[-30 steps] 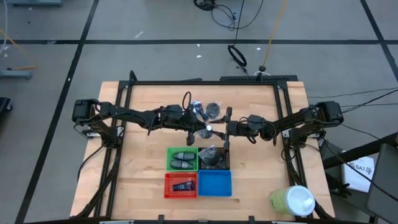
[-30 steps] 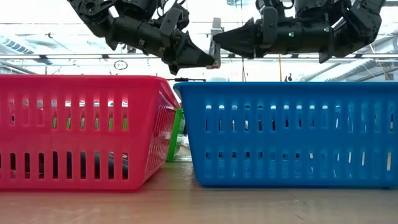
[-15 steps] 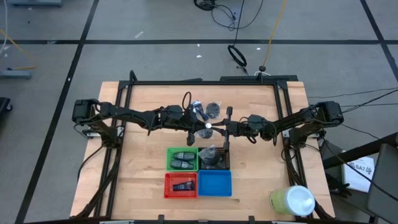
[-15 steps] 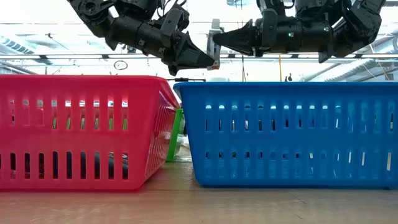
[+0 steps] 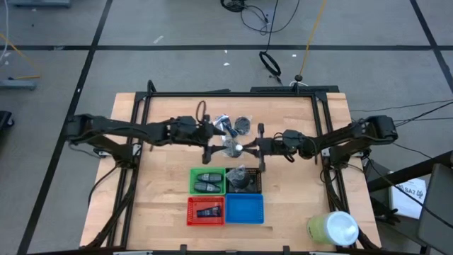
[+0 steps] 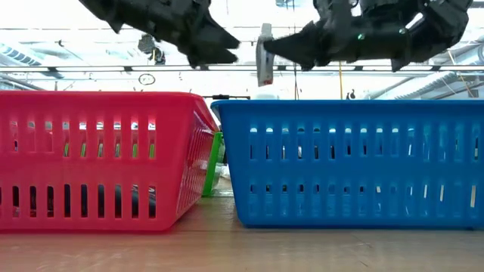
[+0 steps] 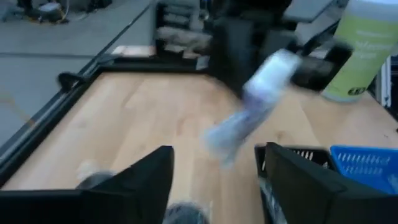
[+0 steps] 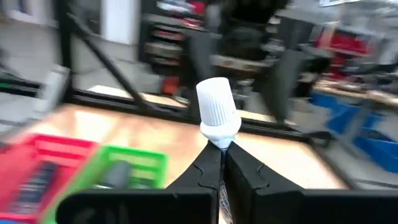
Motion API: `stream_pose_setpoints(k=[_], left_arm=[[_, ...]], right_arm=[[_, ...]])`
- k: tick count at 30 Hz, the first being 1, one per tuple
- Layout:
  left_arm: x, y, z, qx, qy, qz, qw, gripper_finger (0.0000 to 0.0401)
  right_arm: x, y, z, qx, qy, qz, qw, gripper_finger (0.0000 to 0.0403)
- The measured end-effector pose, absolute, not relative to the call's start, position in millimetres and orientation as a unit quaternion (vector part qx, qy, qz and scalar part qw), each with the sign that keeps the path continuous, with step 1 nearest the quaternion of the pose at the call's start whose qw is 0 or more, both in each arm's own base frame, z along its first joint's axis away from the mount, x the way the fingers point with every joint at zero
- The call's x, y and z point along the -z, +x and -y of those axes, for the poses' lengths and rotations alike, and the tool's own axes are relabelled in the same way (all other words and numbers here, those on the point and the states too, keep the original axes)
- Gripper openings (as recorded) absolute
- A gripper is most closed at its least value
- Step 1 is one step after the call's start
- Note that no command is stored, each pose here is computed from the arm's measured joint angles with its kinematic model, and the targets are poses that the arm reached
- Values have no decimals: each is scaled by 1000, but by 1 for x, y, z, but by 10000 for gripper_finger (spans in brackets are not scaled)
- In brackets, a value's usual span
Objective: Pick & Place Travel size toiletries
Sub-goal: Put the bottom left white toothpaste into the blue bin
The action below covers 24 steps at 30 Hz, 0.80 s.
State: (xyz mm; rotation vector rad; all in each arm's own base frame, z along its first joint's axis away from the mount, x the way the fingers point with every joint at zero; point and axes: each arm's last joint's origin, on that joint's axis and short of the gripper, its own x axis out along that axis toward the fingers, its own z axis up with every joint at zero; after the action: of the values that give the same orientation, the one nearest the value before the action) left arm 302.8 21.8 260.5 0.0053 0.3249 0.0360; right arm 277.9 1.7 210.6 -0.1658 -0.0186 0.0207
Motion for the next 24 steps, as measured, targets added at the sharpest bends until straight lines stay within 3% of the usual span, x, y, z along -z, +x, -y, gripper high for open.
stream_pose_setpoints(k=[9, 15, 24], left_arm=[[-285, 267, -26, -97, 31, -189, 977, 306], [-284, 262, -37, -212, 48, -204, 955, 300], [-278, 257, -52, -280, 7, -222, 934, 277]], right_arm=[[-232, 284, -64, -169, -6, -72, 983, 0], [-233, 281, -105, -224, 37, -164, 960, 0], [-205, 286, -126, -228, 117, -235, 938, 0]])
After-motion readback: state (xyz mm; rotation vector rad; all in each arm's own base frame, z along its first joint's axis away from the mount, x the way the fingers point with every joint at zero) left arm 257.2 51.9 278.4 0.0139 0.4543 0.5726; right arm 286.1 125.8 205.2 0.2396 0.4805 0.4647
